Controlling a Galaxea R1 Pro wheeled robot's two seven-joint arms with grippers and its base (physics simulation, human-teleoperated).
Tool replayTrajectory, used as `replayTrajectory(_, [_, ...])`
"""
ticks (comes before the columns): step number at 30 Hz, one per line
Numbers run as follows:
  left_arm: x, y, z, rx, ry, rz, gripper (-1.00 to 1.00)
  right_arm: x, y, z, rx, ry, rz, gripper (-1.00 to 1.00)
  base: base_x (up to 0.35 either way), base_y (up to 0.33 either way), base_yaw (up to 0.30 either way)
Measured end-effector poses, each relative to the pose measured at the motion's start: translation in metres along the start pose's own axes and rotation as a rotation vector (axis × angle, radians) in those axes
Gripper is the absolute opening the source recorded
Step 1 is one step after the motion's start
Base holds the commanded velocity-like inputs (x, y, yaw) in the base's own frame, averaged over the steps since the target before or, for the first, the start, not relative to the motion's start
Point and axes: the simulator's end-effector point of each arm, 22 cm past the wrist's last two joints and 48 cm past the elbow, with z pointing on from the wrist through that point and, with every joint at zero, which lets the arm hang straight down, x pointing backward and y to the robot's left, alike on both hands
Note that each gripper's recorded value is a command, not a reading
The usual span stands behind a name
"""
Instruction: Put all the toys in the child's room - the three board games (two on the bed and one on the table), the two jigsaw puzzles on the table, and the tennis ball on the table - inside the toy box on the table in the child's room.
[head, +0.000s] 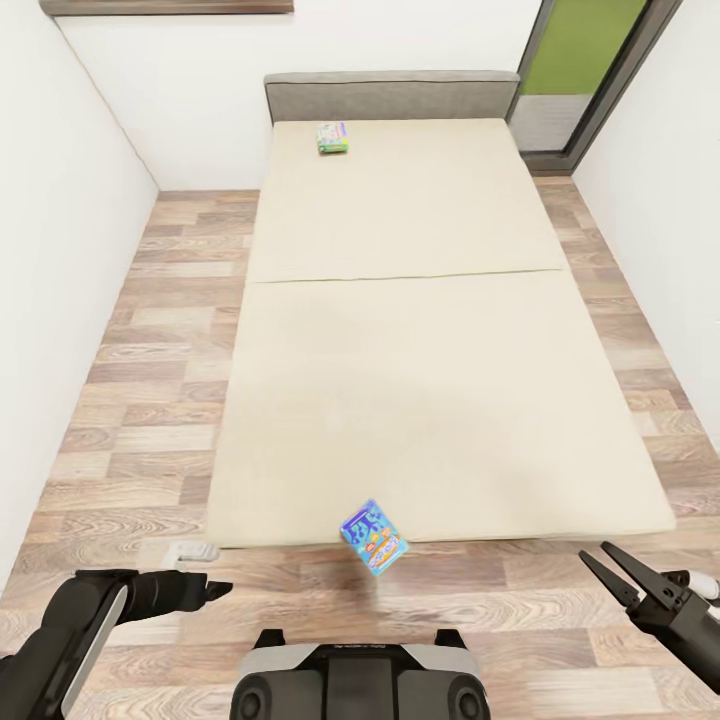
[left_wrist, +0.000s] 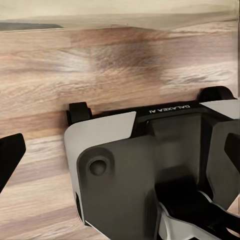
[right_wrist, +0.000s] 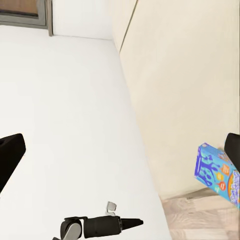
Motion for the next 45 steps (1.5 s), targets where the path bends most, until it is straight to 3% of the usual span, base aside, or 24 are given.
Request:
replayTrajectory(11, [0.0,0.0,0.0,0.001,0.001,0.0,1.0,0.001,-0.001,0.001,0.002,0.001,0.003,1.0,0.0,-0.239,0.0])
replayTrajectory(23, [0.0,0.001,-0.001,0.009,-0.001,-0.01,1.0,0.004,-0.005,0.001,0.019,0.012,-0.001,1.0,0.0,-0.043,0.0])
replayTrajectory(28, [0.002,-0.01,-0.001,0.069,0.002,-0.019,1.0,0.005,-0.006,0.001,0.022,0.013,-0.001,1.0,0.0,-0.006,0.0])
replayTrajectory(36, [0.014,-0.035,-0.002,0.248,0.023,-0.077,1.0,0.005,-0.006,0.001,0.023,0.014,-0.001,1.0,0.0,-0.002,0.0])
replayTrajectory(40, [0.016,-0.033,-0.006,0.314,0.008,-0.13,1.0,0.005,-0.006,0.001,0.024,0.014,-0.001,1.0,0.0,0.0,0.0])
replayTrajectory(45, [0.015,-0.023,-0.007,0.343,-0.031,-0.167,1.0,0.005,-0.006,0.001,0.024,0.015,-0.001,1.0,0.0,0.0,0.0])
